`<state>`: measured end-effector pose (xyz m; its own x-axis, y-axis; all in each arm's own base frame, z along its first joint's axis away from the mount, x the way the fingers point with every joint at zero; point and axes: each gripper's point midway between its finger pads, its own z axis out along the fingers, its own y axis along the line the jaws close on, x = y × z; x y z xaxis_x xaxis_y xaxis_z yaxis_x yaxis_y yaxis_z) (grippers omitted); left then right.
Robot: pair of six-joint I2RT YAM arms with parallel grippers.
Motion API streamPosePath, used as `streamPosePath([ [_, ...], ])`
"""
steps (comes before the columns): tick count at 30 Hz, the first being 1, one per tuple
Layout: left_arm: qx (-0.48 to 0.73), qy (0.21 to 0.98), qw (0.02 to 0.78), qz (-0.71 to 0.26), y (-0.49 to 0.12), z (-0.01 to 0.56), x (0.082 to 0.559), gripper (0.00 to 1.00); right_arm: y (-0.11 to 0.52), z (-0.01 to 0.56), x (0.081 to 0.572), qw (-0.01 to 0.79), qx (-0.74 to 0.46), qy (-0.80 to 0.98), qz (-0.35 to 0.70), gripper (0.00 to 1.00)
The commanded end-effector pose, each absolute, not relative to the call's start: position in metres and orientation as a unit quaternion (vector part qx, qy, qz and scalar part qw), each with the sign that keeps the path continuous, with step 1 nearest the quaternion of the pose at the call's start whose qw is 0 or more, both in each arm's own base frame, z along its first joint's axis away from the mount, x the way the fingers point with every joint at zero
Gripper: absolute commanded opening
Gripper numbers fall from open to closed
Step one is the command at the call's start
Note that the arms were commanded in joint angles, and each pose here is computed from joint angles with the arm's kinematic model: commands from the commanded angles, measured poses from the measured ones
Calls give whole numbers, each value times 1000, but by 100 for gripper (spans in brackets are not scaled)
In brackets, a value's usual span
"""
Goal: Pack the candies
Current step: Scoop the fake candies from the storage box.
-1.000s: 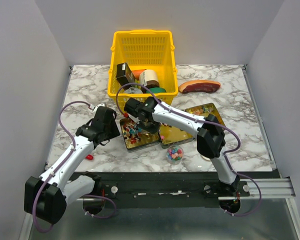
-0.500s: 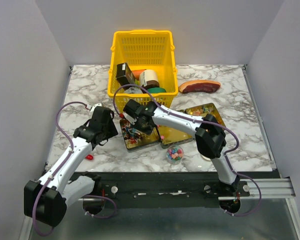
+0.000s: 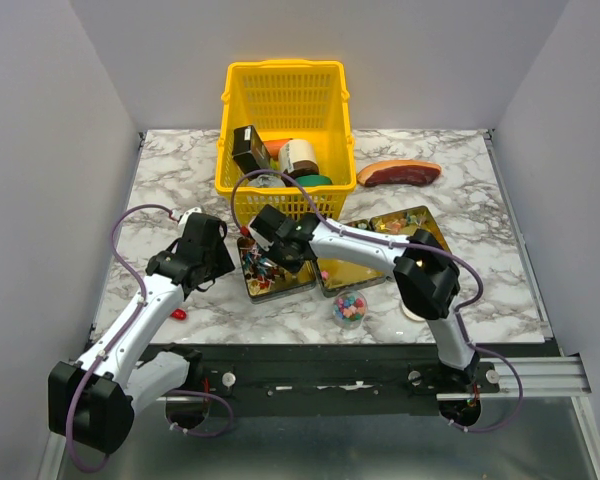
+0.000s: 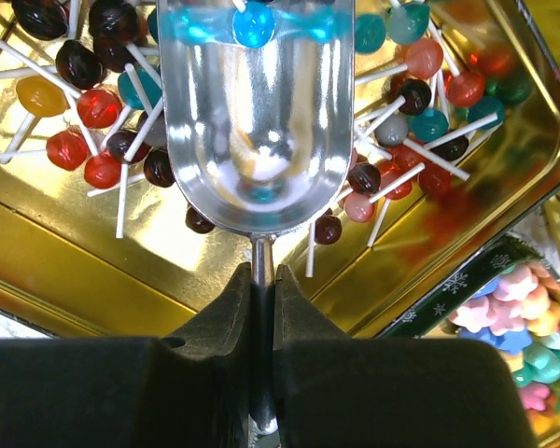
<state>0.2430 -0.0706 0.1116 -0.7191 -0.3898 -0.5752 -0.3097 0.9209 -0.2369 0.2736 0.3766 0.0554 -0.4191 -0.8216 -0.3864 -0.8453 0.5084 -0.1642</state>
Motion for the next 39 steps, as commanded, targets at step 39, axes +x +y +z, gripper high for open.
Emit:
streamPosePath([
  [39,-193,915,348,-69,-69,113,261,57,314,162,235,352,-436,822,98,1],
])
